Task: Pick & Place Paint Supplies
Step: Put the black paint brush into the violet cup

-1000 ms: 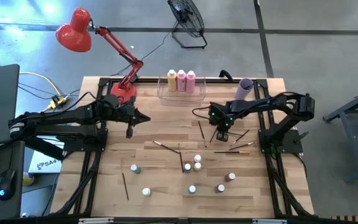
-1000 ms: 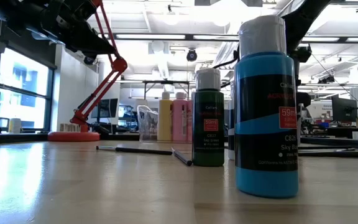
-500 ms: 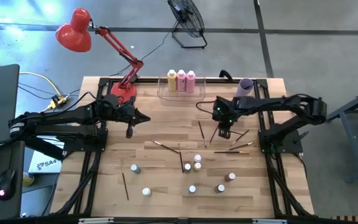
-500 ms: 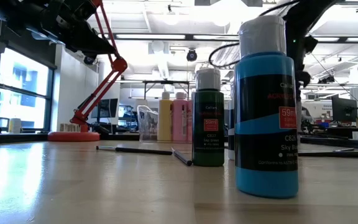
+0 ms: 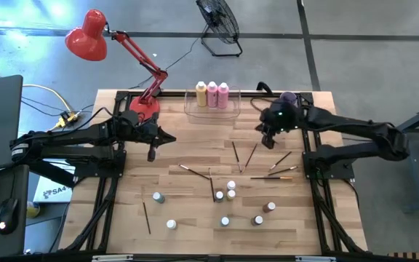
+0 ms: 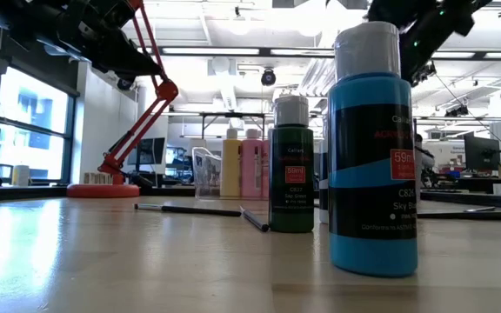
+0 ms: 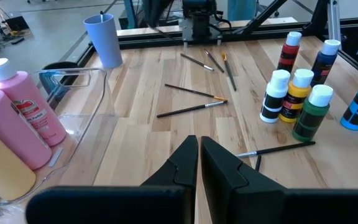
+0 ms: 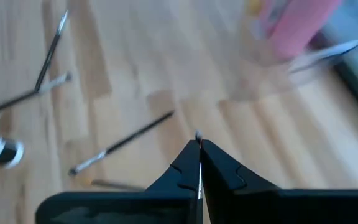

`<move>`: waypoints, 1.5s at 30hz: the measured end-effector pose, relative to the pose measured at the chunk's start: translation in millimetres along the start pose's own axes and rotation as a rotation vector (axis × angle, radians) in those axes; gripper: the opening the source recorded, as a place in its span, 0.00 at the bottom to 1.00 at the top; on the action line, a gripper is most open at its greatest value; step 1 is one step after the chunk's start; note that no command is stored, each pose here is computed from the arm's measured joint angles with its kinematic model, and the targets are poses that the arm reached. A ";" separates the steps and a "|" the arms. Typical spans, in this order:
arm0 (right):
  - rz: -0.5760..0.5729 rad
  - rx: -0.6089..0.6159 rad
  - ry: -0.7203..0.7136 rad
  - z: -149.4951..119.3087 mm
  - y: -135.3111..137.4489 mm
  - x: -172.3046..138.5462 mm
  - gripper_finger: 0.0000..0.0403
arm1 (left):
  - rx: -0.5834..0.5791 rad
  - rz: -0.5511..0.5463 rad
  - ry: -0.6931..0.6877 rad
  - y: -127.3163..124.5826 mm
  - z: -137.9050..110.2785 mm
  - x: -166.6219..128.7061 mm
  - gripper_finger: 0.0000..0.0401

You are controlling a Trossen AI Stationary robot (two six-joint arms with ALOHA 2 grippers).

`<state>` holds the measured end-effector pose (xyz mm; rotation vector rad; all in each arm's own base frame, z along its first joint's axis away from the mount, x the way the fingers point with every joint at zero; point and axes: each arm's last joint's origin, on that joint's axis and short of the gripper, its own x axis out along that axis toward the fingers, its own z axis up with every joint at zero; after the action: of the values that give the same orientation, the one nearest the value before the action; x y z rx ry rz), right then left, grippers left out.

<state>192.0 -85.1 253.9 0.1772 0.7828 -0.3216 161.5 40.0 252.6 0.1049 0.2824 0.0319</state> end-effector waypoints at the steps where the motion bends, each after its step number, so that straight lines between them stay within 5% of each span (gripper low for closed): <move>1: -0.024 0.003 -0.027 1.1 -1.3 -5.0 0.01 | 0.000 0.000 0.000 0.0 0.0 0.1 0.04; 19: -0.476 0.093 -0.504 22.7 -26.7 -71.8 0.01 | 0.000 0.000 0.001 0.0 -0.1 0.1 0.04; 34: -0.792 0.293 -0.589 25.8 -60.6 -80.6 0.01 | 0.000 0.000 0.000 0.0 0.0 0.0 0.04; 45: -0.954 0.396 -0.551 9.6 -84.5 -37.7 0.01 | -0.001 -0.001 0.005 -0.1 -0.5 0.0 0.04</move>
<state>144.0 -158.8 284.4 0.0648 0.1948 -1.3713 161.3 39.9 252.1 0.1035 0.2876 0.0314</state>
